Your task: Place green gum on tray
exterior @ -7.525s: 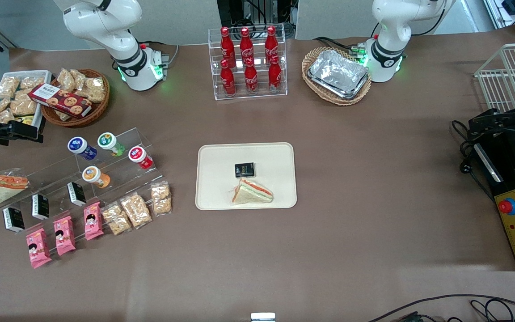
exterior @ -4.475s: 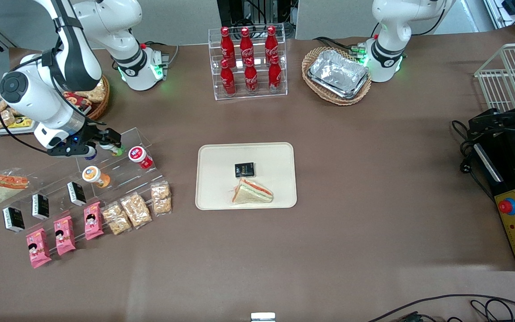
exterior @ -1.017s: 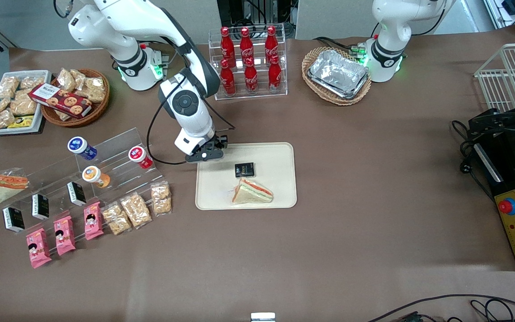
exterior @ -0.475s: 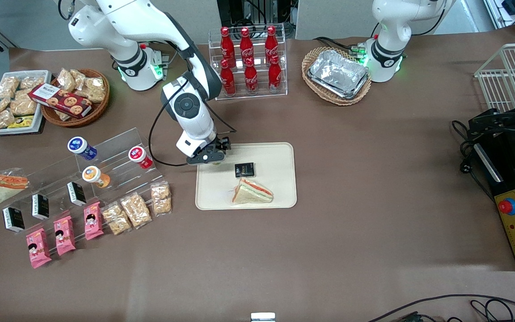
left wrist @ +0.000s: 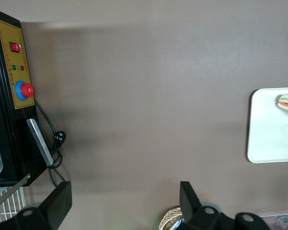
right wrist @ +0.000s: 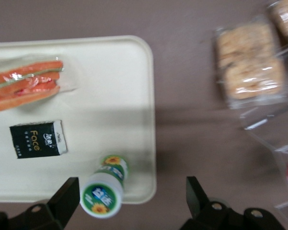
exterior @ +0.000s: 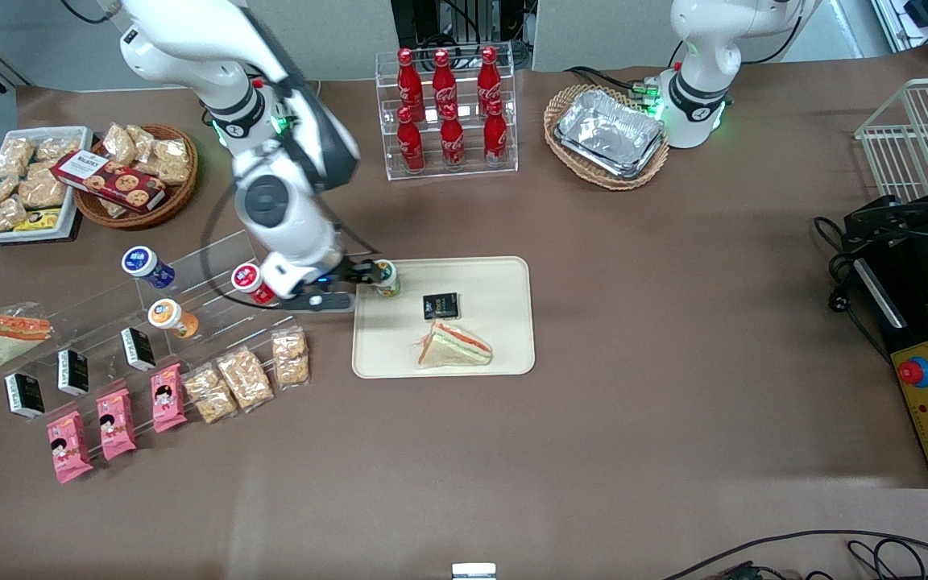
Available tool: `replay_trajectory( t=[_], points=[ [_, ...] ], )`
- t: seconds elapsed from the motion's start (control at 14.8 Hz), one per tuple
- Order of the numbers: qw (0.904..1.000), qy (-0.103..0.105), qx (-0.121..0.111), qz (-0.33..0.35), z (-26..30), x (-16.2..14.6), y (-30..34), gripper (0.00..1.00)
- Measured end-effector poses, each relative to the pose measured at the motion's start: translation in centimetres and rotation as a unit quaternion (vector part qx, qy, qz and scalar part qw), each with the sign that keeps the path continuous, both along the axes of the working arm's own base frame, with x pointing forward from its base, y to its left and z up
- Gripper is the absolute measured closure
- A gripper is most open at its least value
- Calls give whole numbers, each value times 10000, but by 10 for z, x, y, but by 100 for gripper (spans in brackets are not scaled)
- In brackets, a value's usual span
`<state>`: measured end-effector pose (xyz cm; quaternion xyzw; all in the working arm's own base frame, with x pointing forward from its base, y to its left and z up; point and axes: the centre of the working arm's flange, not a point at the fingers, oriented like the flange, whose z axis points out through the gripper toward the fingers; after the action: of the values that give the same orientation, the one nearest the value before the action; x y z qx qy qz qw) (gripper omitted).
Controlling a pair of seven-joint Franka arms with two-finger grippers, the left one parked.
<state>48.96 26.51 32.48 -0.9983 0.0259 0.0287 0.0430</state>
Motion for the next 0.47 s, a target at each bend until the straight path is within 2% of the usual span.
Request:
replay_trajectory(
  t=[0.27, 0.47],
  points=[
    [9995, 84, 240, -177, 63, 16, -71, 0],
    [9995, 281, 62, -147, 112, 23, -122, 0]
  ],
)
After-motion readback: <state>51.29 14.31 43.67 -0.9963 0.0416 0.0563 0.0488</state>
